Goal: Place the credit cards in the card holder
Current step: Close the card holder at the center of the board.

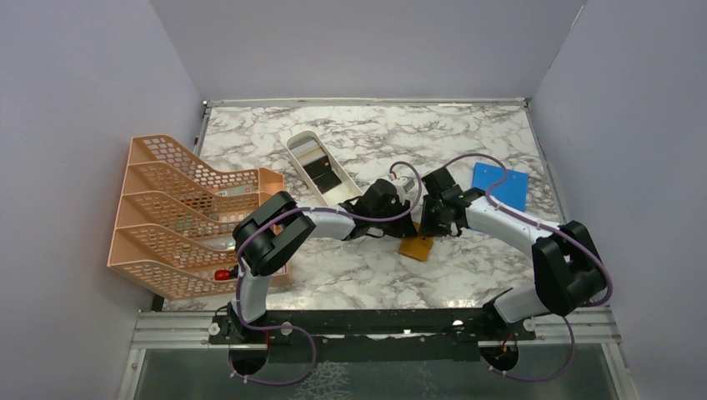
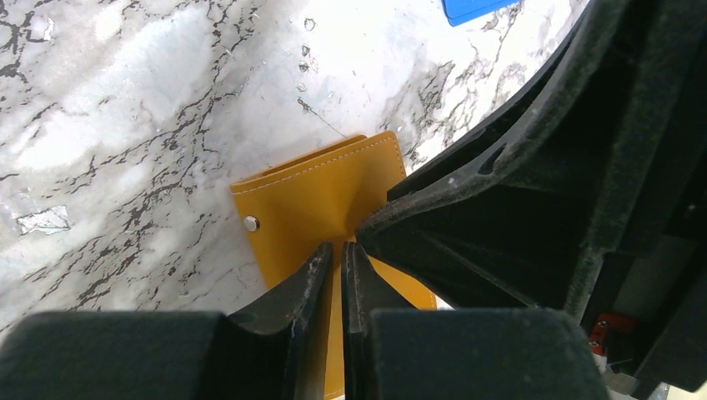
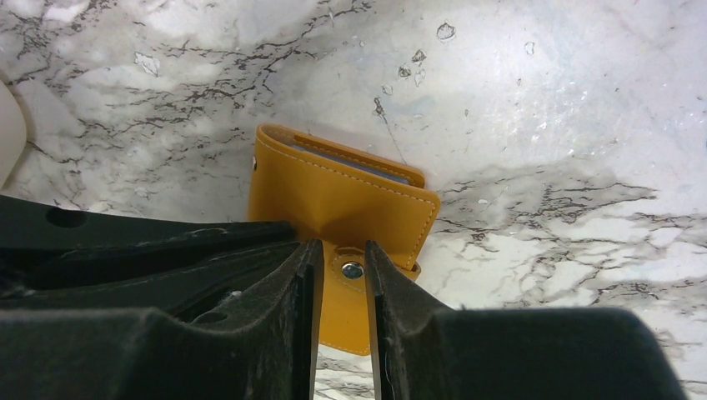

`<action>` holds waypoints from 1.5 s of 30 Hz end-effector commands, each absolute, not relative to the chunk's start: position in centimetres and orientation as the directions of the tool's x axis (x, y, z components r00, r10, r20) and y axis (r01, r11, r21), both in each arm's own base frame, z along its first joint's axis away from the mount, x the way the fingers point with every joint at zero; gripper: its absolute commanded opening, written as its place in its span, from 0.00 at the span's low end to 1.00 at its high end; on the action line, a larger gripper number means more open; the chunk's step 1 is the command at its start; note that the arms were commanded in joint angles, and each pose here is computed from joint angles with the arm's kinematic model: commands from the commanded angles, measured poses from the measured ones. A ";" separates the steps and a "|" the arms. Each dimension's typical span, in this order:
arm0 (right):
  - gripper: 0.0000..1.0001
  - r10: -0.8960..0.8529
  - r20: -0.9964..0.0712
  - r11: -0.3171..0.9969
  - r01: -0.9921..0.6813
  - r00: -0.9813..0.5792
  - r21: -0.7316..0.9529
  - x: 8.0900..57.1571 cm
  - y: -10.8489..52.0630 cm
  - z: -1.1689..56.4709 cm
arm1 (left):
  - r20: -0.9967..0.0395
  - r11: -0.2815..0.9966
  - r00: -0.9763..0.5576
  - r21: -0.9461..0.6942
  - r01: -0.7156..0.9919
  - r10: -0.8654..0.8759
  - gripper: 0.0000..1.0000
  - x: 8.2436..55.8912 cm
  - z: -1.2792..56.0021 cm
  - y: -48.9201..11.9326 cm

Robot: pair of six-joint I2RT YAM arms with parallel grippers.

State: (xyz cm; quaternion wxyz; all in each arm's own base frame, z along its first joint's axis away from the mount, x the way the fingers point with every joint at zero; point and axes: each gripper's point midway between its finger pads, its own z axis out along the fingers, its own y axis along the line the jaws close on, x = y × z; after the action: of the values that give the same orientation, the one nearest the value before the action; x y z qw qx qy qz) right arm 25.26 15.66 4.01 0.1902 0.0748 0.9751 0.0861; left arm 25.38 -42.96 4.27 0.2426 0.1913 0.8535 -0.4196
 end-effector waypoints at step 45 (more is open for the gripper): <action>0.46 0.008 -0.452 0.948 -0.138 -0.892 0.288 25.7 17.6 5.8 | -0.570 0.570 -0.814 -0.635 0.522 0.111 0.26 23.5 7.7 -40.3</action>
State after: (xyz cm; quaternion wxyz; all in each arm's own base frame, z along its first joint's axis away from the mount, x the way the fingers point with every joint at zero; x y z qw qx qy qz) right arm 24.37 16.56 4.85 0.2082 -0.0077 0.9683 0.1376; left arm 23.85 -40.64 6.89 0.2390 0.1810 0.8565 -0.4201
